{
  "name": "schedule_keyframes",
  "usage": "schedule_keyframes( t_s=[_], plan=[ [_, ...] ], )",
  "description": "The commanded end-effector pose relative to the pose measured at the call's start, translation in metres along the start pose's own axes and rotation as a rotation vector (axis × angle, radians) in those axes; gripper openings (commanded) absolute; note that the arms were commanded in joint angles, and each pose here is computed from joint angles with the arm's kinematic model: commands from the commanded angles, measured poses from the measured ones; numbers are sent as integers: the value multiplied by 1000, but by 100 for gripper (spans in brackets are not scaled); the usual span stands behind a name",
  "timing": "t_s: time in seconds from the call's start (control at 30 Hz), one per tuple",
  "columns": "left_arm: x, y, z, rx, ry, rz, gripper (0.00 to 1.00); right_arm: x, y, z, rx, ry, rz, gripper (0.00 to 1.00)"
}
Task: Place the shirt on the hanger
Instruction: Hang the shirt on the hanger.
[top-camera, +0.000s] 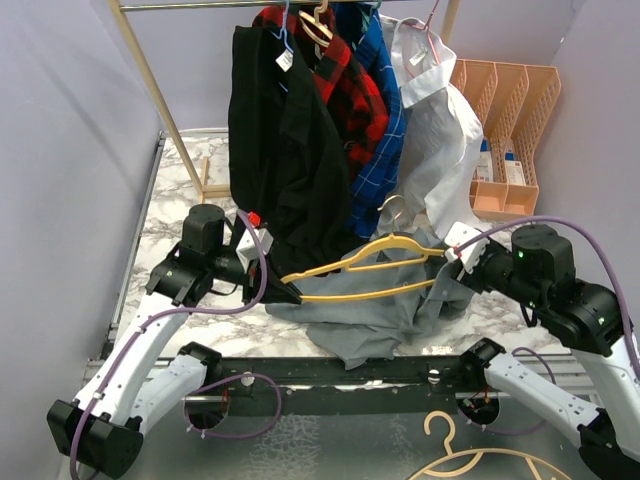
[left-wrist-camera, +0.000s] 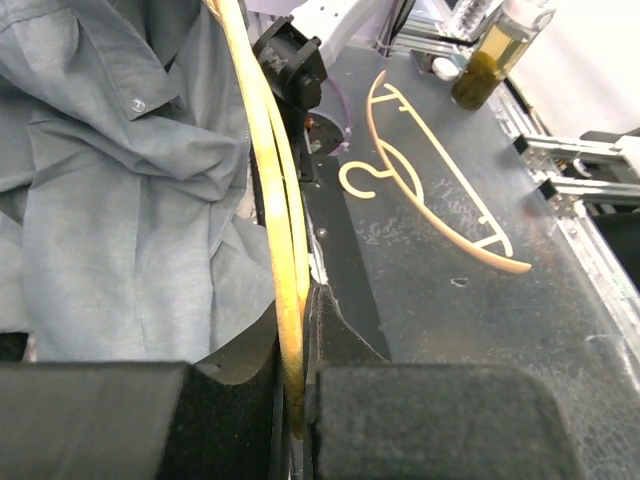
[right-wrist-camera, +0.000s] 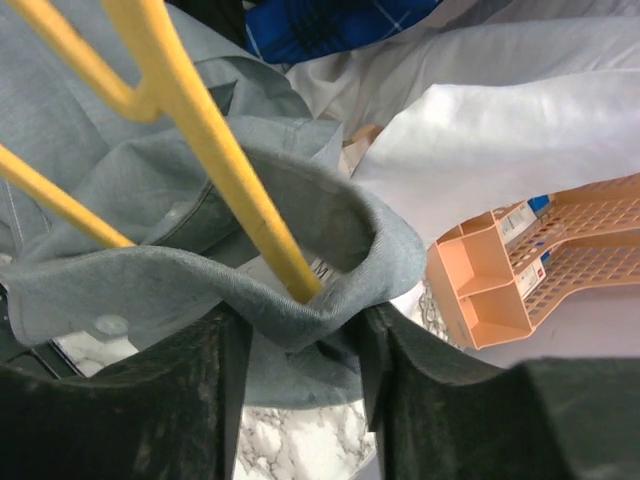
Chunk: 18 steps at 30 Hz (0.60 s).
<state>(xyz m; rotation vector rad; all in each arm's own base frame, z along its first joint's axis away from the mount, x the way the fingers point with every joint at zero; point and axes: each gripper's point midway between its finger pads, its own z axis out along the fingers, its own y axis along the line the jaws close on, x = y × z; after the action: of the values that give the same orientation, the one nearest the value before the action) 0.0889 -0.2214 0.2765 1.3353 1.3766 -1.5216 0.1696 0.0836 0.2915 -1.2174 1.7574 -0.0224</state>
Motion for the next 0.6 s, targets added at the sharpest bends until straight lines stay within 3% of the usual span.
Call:
schedule_keyframes(
  t_s=[0.0, 0.37, 0.57],
  plan=[
    [-31, -48, -6, 270, -51, 174, 0, -33, 3, 11, -47, -140, -15, 37],
    [-28, -48, -6, 269, -57, 228, 0, -56, 34, 37, -222, -265, 9, 20],
    [-24, -42, -4, 268, -56, 248, 0, -75, 48, 39, -344, -312, 37, 27]
  ],
)
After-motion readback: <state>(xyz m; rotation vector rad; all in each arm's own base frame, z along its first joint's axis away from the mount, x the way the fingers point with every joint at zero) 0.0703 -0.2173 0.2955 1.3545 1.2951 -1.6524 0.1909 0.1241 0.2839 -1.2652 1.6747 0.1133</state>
